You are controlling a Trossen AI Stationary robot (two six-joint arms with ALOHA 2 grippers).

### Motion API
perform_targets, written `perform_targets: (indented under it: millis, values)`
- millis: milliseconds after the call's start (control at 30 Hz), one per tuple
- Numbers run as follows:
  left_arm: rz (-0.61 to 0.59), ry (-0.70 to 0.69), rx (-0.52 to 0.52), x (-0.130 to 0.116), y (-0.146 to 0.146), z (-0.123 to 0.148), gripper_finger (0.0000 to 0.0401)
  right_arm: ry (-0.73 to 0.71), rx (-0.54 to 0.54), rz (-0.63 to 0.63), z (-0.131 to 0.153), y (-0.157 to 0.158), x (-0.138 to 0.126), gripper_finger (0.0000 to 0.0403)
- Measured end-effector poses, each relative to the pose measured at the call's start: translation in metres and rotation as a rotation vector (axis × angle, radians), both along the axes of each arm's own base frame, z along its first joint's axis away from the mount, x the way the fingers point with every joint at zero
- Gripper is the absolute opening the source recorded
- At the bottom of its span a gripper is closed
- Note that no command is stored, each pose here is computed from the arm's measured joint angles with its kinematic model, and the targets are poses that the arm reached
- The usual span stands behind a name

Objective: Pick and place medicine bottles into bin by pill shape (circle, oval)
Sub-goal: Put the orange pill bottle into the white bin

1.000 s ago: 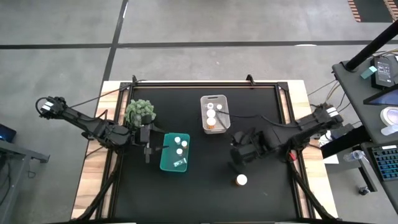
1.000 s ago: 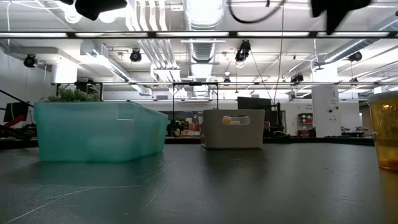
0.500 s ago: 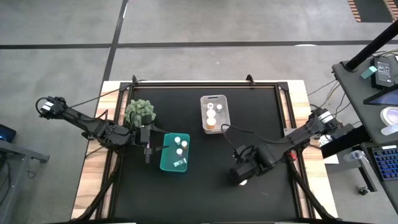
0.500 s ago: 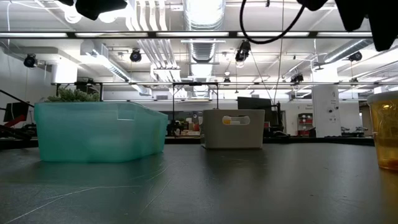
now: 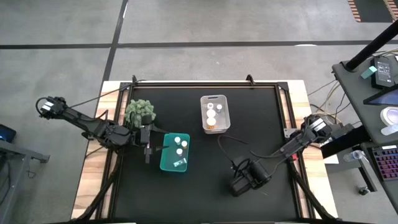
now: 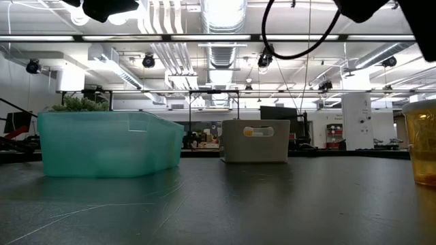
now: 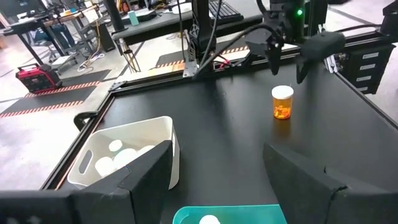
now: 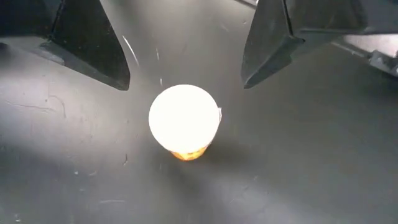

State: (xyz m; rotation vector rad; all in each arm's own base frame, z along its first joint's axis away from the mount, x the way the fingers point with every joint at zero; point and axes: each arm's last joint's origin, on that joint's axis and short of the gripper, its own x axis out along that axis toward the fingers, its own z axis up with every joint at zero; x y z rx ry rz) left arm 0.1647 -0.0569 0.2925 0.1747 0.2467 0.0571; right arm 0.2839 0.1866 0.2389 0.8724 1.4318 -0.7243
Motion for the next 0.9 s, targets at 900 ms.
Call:
perform_targets:
  millis: [900]
  values:
    - [-0.001, -0.001, 0.000, 0.000, 0.000, 0.000, 0.0235, 0.023, -0.052, 0.077, -0.036, 0.001, 0.015, 0.0294]
